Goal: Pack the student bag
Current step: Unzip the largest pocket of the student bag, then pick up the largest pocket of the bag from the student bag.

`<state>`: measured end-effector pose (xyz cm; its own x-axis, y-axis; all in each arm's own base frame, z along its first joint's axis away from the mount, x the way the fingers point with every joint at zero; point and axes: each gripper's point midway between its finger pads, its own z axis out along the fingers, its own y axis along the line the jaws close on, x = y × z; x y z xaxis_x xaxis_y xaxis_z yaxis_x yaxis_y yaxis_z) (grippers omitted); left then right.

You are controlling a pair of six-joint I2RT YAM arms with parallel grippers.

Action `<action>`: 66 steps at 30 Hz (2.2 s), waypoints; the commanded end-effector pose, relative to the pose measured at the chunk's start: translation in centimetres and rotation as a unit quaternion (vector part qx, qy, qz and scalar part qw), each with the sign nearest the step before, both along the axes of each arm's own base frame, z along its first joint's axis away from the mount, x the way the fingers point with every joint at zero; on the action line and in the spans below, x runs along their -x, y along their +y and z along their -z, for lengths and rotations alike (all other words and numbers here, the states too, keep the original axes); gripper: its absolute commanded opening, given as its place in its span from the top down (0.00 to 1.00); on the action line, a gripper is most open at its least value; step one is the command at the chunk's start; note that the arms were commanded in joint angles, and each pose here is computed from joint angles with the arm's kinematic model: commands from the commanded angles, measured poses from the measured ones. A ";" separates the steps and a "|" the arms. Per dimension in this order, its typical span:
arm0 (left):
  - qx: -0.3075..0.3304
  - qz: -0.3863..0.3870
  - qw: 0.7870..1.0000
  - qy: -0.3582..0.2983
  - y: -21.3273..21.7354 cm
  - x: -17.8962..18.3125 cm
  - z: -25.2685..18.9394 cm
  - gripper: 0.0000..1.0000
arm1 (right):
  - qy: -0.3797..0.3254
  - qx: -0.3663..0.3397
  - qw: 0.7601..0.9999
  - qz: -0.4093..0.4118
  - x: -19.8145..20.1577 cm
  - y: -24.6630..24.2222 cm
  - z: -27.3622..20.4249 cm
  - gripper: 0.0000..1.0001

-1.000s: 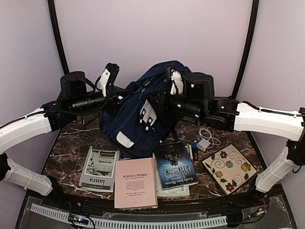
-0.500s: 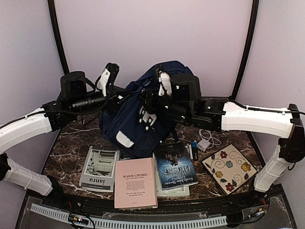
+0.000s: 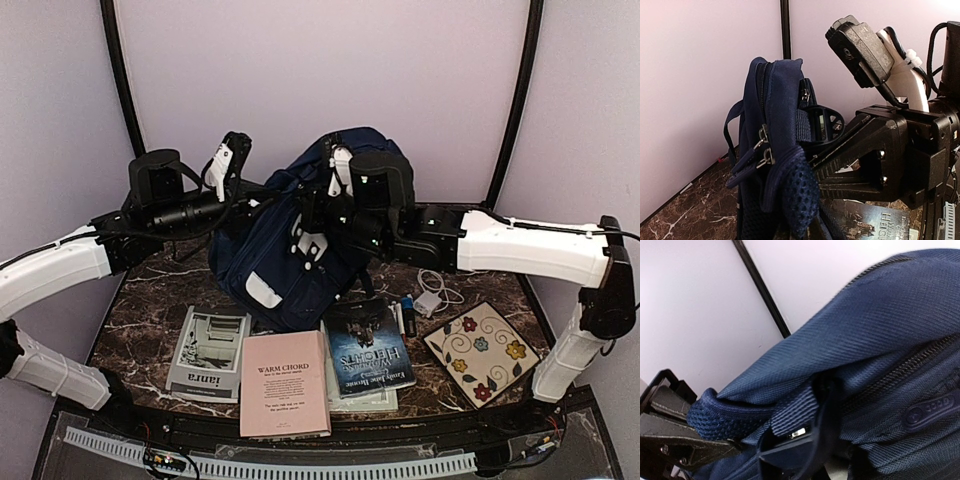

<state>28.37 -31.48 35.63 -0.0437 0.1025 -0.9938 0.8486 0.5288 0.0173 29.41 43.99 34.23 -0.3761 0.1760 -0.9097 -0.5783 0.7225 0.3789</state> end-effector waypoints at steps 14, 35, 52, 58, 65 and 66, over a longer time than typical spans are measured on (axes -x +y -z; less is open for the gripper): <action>-0.041 0.007 0.996 -0.085 1.0 1.5 -0.9 1.00 | 0.005 0.031 0.997 -0.065 -1.5 -6.8 -1.9 1.00; -0.023 0.013 0.993 -0.111 1.3 2.3 -1.9 1.00 | -0.019 0.056 0.990 -0.132 0.1 -13.7 -5.5 1.00; -0.012 0.037 0.993 -0.110 0.8 3.0 -2.3 1.00 | 0.028 0.053 0.986 -0.153 0.7 -5.7 -5.1 0.57; -0.009 0.047 0.993 -0.112 0.5 3.2 -2.4 1.00 | 0.058 0.058 0.984 -0.158 0.5 -5.0 -2.9 0.61; -0.004 0.053 0.992 -0.114 0.4 3.3 -2.7 1.00 | 0.078 0.041 0.983 -0.159 0.1 -4.1 -1.3 0.74; -0.004 0.053 0.992 -0.115 0.4 3.3 -2.7 1.00 | 0.083 0.042 0.984 -0.152 -0.2 -4.1 -0.9 0.73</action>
